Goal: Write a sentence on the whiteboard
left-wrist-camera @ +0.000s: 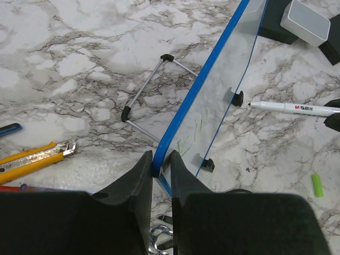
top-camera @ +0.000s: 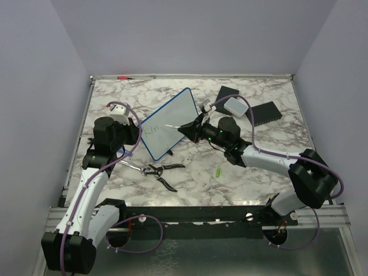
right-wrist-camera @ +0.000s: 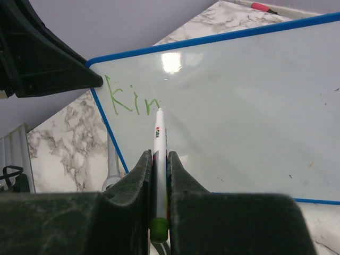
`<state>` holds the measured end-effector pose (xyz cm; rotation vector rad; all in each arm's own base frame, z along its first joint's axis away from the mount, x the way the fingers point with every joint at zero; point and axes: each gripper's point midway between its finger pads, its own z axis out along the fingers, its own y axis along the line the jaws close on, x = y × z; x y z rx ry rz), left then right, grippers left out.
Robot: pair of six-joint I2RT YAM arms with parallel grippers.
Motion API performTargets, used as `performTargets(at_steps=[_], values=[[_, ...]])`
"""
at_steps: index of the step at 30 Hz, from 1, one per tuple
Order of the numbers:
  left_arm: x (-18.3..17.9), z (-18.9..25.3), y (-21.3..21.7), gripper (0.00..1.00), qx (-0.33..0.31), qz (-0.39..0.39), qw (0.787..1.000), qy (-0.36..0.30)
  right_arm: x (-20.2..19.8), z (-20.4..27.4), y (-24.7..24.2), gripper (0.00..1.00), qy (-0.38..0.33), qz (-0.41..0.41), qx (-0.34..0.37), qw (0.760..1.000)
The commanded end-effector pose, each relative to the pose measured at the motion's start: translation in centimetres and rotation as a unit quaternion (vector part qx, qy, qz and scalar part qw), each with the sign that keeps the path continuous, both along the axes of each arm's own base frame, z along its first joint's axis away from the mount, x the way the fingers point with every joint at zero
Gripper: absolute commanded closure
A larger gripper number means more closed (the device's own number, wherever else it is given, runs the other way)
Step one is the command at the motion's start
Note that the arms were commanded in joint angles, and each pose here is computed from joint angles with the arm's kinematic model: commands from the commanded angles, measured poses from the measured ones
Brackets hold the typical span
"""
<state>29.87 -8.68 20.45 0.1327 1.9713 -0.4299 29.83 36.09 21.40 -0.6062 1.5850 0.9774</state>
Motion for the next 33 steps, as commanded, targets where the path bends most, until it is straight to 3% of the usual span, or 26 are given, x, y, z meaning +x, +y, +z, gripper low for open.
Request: performTargets(at_steps=[1, 33], values=[[-0.4, -0.6, 0.1, 0.97, 0.009, -0.004, 1.000, 0.003, 0.5, 1.5, 1.3, 0.99, -0.013, 0.020, 0.022, 0.999], [-0.3, -0.5, 0.1, 0.97, 0.009, -0.003, 1.000, 0.002, 2.7, -0.7, 2.9, 0.99, 0.006, 0.018, 0.009, 1.000]])
